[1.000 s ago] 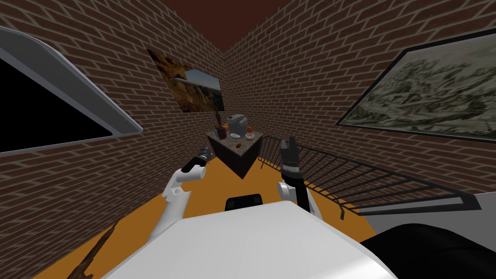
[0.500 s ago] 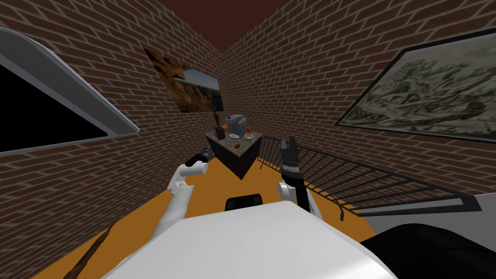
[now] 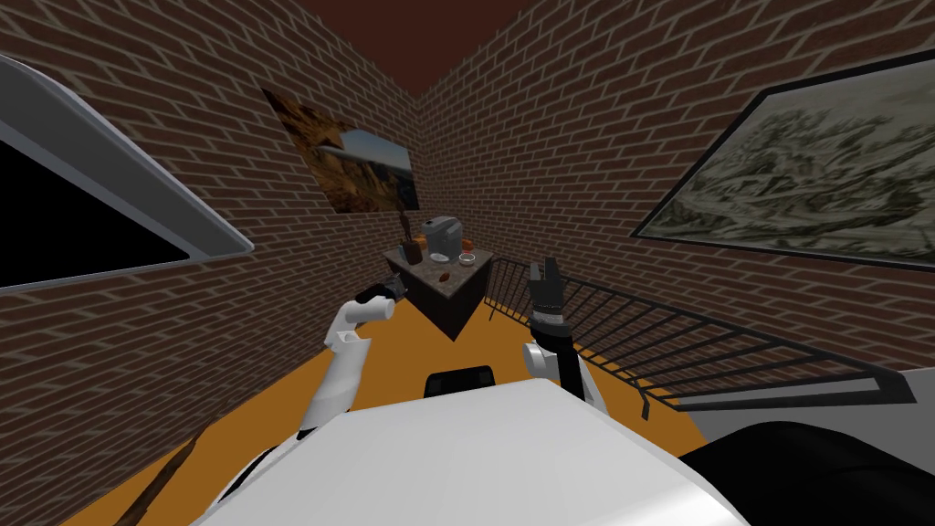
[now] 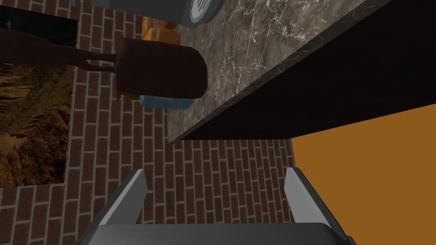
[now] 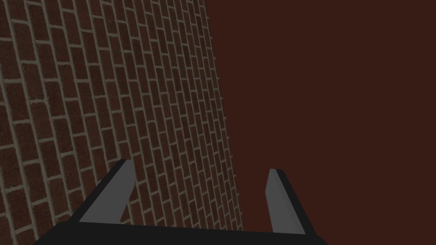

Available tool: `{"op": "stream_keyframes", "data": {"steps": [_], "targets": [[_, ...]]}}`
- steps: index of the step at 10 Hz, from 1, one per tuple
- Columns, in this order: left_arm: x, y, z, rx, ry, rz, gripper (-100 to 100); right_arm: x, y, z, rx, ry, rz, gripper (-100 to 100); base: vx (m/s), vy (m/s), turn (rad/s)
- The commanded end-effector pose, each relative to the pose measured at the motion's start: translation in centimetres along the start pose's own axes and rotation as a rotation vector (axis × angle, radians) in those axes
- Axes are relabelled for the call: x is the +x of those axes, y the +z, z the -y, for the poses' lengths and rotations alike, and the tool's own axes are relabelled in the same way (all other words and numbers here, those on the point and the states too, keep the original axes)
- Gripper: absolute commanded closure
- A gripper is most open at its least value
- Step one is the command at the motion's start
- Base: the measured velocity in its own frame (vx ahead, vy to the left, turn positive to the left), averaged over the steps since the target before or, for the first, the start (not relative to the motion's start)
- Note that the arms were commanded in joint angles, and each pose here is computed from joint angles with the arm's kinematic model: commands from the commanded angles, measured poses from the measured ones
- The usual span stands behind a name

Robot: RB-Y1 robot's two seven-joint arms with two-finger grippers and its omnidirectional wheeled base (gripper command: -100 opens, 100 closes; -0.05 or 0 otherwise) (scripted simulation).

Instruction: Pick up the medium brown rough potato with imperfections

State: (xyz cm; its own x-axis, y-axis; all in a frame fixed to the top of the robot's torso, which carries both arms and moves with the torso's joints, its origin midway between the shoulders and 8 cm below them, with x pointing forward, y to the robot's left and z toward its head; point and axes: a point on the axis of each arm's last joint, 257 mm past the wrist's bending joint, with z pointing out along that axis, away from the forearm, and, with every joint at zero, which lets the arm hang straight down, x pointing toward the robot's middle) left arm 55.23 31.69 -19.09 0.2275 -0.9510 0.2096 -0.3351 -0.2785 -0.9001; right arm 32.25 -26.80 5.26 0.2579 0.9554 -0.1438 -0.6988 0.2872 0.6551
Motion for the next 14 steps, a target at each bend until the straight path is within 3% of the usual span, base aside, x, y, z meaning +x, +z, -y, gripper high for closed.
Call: {"op": "stream_keyframes", "data": {"steps": [1,4,7,8,11,14], "targets": [[1.0,0.6,-0.1,-0.038,-0.042,-0.006,-100,0.0,0.0,0.0,0.0,0.0,0.0,0,0.064,-0.056,-0.015],[1.5,1.0,-1.2,-0.11,-0.078,0.005,-100,0.0,0.0,0.0,0.0,0.0,0.0,0,0.062,-0.052,-0.012],[3.5,1.6,-1.5,-0.182,-0.147,-0.006,-100,0.0,0.0,0.0,0.0,0.0,0.0,0,0.078,-0.055,-0.016],[3.3,1.5,-2.0,-0.203,-0.146,0.003,-100,0.0,0.0,0.0,0.0,0.0,0.0,0,0.069,-0.043,-0.01],[5.2,1.7,-2.9,-0.285,-0.209,-0.004,-100,0.0,0.0,0.0,0.0,0.0,0.0,0,0.079,-0.04,-0.014],[6.1,1.6,-3.9,-0.345,-0.236,0.002,-100,0.0,0.0,0.0,0.0,0.0,0.0,0,0.074,-0.026,-0.012]]}}
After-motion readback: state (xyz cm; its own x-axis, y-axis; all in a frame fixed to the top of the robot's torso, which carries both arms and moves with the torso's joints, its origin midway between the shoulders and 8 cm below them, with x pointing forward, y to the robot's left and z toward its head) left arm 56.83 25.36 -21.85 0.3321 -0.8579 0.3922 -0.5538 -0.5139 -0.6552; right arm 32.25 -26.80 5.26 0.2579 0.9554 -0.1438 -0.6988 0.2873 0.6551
